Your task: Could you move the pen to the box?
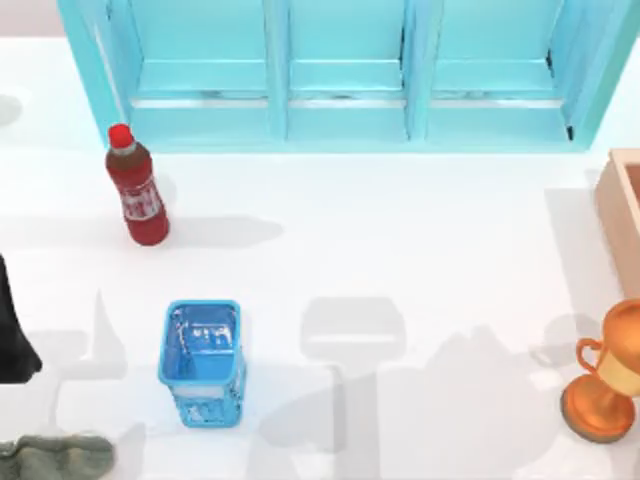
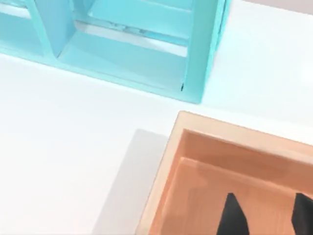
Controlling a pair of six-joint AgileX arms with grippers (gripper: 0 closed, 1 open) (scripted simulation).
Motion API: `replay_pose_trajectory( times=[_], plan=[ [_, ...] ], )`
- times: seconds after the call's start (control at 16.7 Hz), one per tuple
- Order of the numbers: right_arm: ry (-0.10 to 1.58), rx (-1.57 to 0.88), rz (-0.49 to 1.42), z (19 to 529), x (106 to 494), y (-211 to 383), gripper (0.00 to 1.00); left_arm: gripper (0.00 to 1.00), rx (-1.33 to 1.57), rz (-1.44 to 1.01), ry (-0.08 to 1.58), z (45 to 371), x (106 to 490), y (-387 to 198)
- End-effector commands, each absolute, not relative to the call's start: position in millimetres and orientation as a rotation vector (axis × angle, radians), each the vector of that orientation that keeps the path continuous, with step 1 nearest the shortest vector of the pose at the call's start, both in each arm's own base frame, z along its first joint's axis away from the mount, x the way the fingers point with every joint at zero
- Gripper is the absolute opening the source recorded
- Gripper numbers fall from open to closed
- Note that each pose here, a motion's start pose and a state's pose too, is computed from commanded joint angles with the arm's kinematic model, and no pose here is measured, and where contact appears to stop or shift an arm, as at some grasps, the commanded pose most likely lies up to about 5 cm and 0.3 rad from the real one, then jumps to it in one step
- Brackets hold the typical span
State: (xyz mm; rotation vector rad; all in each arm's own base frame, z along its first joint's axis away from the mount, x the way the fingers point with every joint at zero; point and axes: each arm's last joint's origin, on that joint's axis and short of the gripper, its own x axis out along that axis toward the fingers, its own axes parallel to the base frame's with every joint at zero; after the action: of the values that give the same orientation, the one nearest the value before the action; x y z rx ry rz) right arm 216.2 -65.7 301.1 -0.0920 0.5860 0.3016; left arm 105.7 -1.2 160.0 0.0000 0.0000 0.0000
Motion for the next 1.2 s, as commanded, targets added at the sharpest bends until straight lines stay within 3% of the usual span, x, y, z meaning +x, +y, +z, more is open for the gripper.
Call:
replay_pose_trajectory(
  times=[0.42,1.2],
  plan=[
    [0.586,-0.098,0.259,300.2,197.8,-81.3,0.0,1.0,0.0,0.0,0.0,160.0,105.7,-1.2],
    [0.586,-0.098,0.259,241.3,224.2,-73.8,0.0,1.0,0.0,0.0,0.0,160.0,105.7,-1.2]
  ],
)
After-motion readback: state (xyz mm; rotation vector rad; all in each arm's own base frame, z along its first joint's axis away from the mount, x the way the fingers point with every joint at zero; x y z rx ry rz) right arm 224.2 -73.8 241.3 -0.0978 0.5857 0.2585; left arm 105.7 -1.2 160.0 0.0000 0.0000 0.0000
